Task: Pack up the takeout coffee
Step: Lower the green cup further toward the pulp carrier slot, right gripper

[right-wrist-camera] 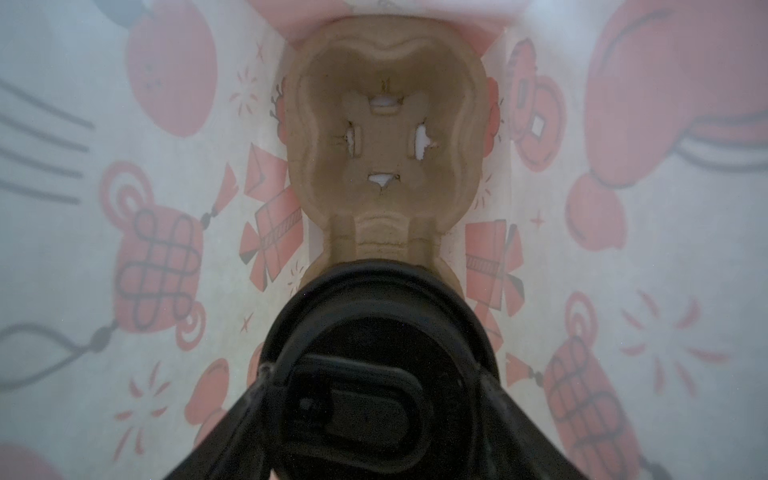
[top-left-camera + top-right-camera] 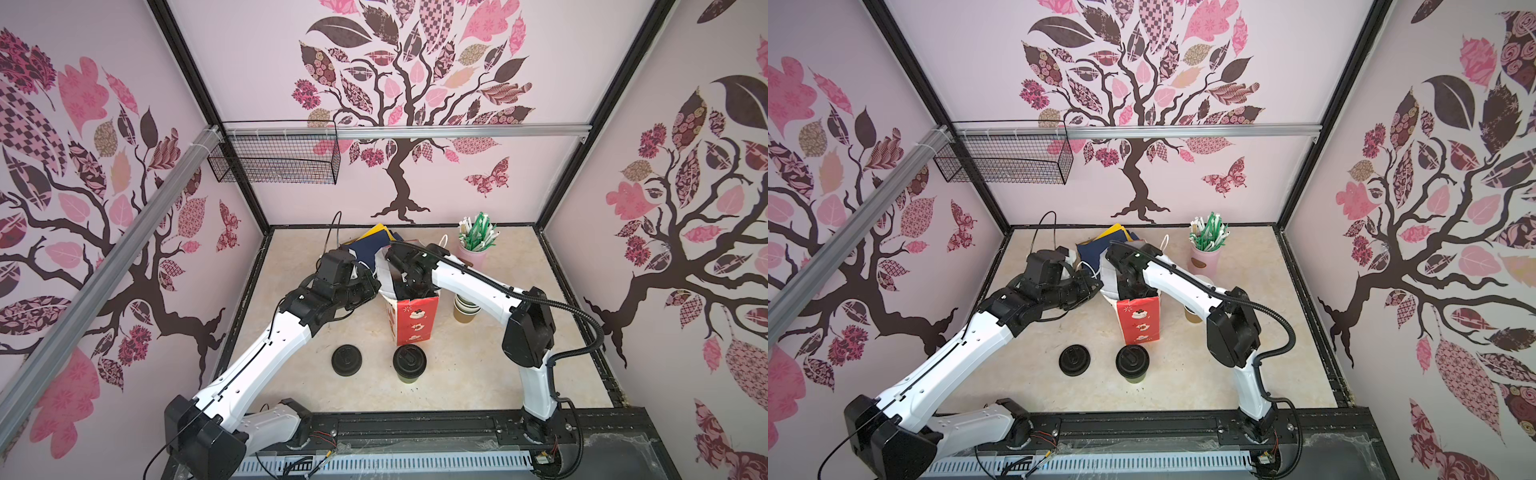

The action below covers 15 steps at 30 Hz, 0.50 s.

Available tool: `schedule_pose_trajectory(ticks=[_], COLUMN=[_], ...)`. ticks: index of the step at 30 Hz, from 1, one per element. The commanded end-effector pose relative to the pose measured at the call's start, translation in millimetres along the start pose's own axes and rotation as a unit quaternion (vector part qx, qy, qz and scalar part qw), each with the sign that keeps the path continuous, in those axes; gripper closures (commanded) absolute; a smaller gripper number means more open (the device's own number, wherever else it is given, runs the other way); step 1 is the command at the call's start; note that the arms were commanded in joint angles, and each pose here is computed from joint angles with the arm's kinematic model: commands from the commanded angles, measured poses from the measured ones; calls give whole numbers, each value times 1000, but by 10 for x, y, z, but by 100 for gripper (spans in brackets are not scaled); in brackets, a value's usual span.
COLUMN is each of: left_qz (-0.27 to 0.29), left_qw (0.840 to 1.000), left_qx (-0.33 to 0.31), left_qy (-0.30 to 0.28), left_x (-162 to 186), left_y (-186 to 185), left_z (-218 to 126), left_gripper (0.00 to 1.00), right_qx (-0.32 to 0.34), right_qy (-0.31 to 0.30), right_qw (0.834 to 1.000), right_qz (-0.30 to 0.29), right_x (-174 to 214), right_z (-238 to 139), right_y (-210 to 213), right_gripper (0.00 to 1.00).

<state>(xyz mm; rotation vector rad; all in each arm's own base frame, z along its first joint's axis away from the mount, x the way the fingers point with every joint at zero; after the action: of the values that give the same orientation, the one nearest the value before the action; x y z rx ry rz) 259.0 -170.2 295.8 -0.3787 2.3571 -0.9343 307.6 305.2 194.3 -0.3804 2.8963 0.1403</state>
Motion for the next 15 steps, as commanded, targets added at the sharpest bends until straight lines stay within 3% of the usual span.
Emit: schedule_pose_trajectory(ticks=[1, 15], left_qz=[7, 9], left_qw=[1000, 1000], left_qx=[-3, -2], left_qy=[-4, -4], left_x=[-16, -22], left_y=[-24, -28], left_z=[-8, -4], left_gripper=[100, 100], right_qx=[44, 48], right_qy=[152, 167], right_qw=[987, 984], right_qz=[-15, -46], right_x=[449, 521], right_z=[614, 666], right_y=[-98, 20], right_gripper=[41, 43])
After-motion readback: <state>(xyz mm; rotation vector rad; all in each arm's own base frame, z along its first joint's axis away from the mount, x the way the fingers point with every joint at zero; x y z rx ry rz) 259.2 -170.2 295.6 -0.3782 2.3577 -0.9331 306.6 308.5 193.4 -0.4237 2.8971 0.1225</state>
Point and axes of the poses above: each gripper's point midway between its finger pads, its own z axis out along the fingers, its own y axis along the line the jaws close on, x = y × z, the point moved 7 cm from there along -z, back along the fingers, and after that the axes turned 2 degrees about -z, right-handed, at the moved point
